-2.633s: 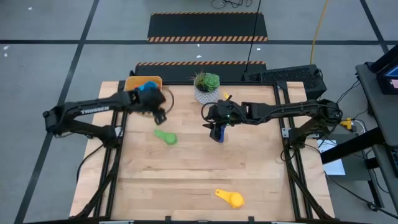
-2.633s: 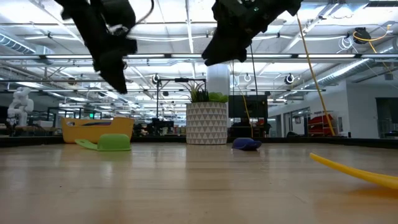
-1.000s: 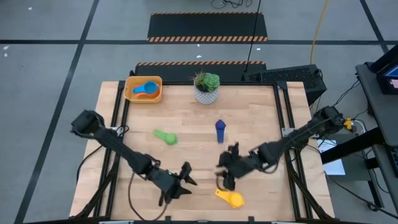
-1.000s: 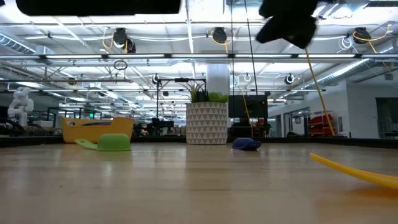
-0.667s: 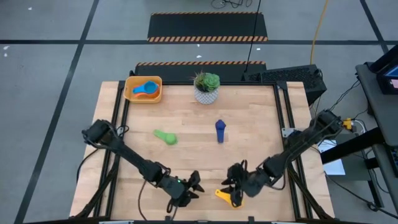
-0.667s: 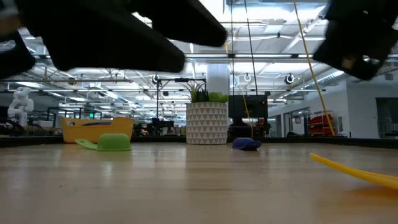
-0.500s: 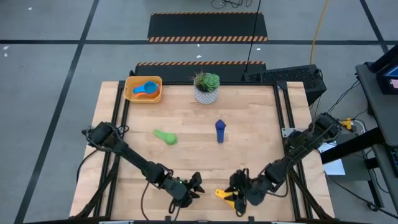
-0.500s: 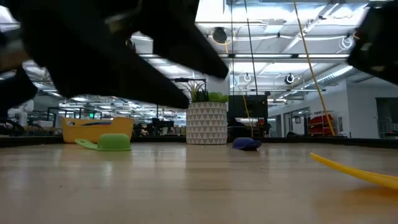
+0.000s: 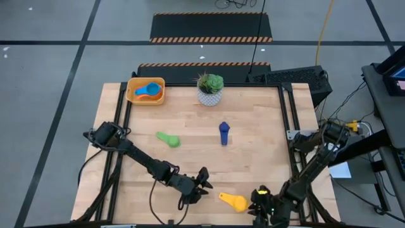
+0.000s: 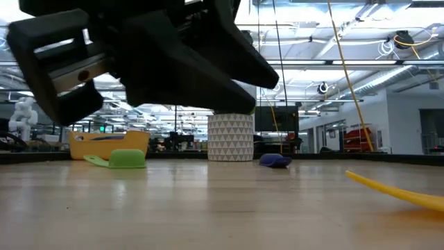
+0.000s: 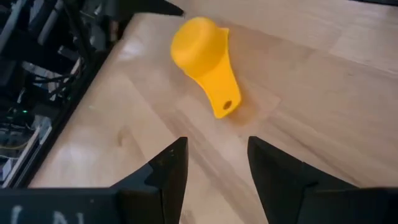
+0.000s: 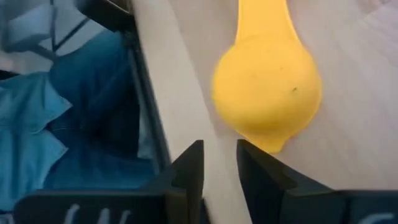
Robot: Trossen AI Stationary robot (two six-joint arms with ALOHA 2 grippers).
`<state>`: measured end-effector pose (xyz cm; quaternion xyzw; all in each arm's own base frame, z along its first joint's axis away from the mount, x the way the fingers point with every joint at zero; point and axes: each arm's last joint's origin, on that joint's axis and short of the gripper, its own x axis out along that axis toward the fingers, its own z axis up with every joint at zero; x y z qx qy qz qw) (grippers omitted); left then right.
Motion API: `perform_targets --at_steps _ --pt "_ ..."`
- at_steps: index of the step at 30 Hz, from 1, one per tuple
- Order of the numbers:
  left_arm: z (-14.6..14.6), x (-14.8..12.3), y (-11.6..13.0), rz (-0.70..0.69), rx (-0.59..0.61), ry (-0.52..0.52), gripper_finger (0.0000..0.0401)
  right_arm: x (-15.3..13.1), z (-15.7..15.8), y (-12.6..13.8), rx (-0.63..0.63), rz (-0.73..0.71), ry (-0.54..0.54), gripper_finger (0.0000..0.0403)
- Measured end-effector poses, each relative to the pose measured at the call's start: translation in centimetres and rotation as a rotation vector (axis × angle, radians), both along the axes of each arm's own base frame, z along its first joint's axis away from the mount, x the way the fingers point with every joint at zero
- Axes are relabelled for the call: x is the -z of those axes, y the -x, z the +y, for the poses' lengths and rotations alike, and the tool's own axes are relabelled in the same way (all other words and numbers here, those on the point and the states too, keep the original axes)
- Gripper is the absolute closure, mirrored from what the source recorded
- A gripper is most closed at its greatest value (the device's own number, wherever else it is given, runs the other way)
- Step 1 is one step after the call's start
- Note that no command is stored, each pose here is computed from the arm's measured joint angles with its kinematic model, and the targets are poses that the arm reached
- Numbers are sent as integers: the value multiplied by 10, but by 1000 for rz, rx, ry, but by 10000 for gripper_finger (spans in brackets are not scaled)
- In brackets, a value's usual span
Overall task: Nest measuring cups in basket
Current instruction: Stack the yellow measuring cup on top of the light blue measuring cup in the yellow bin
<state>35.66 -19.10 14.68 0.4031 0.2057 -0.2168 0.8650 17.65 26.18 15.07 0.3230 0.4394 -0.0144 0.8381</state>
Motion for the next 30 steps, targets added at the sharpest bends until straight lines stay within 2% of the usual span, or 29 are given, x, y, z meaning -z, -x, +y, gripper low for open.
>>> perform_targets --at_steps 6,8,12,15,18,24,30 --pt "-1 5 -3 -14 131 -43 229 23 -6 -14 26 33 75 334" --pt "-2 14 -4 -21 158 -97 224 26 -9 -19 18 33 98 334" --pt "0 32 -8 -32 176 -199 208 25 -15 -27 -8 18 143 334" --pt "2 36 -10 -43 156 -259 202 24 -18 -30 -25 8 164 334" --pt "2 36 -10 -45 159 -267 205 25 -20 -32 -45 6 190 334" --pt "-5 38 -5 -26 243 -292 227 25 -25 -38 -37 1 202 334" --pt "-17 33 2 24 276 -280 246 25 -28 -41 -28 2 203 334"
